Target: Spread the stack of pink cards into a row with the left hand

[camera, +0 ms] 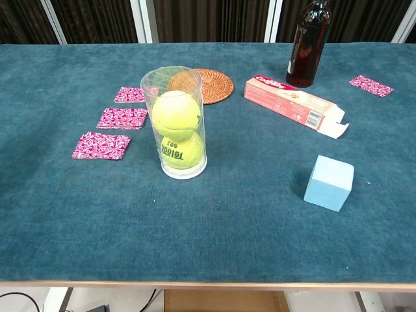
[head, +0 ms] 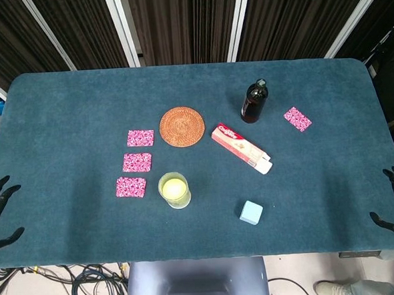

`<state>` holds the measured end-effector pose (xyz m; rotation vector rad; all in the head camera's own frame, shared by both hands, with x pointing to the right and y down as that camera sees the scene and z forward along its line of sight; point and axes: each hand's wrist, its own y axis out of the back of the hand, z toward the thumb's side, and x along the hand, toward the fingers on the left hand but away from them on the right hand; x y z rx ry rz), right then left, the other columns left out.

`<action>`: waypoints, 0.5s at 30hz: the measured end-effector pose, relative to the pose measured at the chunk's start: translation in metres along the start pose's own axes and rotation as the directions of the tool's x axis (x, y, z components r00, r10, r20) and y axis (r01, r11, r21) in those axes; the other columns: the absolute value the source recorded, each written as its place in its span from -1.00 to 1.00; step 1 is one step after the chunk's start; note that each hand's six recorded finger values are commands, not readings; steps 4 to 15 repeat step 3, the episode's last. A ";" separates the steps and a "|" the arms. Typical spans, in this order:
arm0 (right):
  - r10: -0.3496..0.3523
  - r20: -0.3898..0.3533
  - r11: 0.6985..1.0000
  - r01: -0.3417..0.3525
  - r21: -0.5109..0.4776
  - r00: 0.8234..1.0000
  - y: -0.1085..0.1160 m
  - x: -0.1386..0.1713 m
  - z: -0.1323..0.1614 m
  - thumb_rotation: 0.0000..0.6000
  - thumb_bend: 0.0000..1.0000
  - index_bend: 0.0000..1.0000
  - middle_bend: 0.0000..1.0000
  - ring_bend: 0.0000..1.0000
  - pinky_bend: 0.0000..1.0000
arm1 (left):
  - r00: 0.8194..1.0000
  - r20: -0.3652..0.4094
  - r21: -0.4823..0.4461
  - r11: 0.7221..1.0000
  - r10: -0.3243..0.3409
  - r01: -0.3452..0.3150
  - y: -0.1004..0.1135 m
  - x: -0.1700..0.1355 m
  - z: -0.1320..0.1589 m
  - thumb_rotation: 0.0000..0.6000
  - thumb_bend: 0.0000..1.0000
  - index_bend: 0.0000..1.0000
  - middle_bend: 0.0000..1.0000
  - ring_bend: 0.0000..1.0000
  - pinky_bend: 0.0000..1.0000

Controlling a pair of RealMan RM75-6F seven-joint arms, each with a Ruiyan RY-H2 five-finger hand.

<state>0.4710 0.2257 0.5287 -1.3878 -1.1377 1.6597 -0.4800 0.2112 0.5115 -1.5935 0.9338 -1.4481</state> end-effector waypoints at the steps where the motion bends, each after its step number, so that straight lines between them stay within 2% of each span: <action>1: -0.002 -0.003 1.000 0.002 -0.004 1.000 0.000 0.000 0.000 1.00 -0.67 -0.77 -0.84 -0.71 -0.61 | 1.000 0.003 -0.008 1.000 0.011 -0.011 0.000 -0.003 -0.001 1.00 -0.64 -0.59 -0.79 -1.00 -1.00; 3: -0.004 -0.007 1.000 0.004 -0.006 1.000 0.001 0.000 0.000 1.00 -0.67 -0.77 -0.84 -0.71 -0.61 | 0.999 0.005 -0.026 0.999 0.031 -0.031 0.001 -0.009 -0.002 1.00 -0.64 -0.59 -0.79 -1.00 -1.00; 15: -0.004 -0.007 1.000 0.004 -0.006 1.000 0.001 0.000 0.000 1.00 -0.67 -0.77 -0.84 -0.71 -0.61 | 0.999 0.005 -0.026 0.999 0.031 -0.031 0.001 -0.009 -0.002 1.00 -0.64 -0.59 -0.79 -1.00 -1.00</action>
